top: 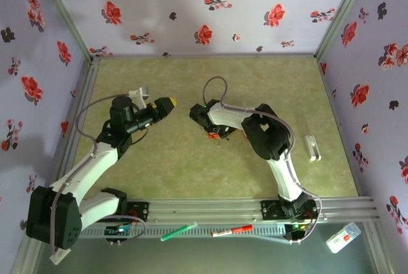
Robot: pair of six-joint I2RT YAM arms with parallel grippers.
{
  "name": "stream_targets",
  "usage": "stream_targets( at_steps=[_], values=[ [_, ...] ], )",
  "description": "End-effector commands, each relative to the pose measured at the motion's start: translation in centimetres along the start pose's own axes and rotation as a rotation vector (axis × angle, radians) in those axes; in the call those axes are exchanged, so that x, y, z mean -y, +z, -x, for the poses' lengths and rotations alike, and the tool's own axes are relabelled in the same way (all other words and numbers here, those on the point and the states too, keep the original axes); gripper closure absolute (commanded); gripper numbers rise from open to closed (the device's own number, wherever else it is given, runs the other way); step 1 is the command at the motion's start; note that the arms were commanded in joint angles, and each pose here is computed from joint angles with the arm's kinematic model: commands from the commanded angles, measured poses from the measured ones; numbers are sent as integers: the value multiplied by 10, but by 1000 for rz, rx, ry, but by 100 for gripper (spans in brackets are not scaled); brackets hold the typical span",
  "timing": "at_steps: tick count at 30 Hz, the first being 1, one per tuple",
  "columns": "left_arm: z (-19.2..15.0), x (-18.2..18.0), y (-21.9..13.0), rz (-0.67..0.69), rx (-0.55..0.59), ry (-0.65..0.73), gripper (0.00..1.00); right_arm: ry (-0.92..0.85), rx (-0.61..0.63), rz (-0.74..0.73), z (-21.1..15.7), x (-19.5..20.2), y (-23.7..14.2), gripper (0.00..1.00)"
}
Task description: Unlock with the key
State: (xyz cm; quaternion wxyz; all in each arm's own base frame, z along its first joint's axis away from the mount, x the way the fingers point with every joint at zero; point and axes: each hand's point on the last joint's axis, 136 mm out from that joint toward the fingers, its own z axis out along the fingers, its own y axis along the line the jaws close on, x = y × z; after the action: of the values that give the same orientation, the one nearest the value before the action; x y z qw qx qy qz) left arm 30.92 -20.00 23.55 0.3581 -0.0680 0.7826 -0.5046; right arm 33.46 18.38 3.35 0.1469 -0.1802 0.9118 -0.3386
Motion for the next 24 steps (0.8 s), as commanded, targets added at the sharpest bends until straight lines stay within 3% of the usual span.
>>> stream_targets(
  at_steps=[1,13,16,19,24],
  values=[
    [-1,-3,-5,10,4,19,31,66,-21,38,-2,-14,2,100],
    [0,-1,-2,-6,-1,2,31,120,-39,178,-6,-42,-2,99],
    [-1,-1,-1,-8,-10,-1,30,115,-56,196,-7,-47,-1,88],
    [-1,-3,0,-6,-10,-5,30,139,-54,240,-6,-50,-8,70],
    [0,-3,4,-14,-10,-10,30,189,-29,313,-2,-45,-25,58]
  ],
)
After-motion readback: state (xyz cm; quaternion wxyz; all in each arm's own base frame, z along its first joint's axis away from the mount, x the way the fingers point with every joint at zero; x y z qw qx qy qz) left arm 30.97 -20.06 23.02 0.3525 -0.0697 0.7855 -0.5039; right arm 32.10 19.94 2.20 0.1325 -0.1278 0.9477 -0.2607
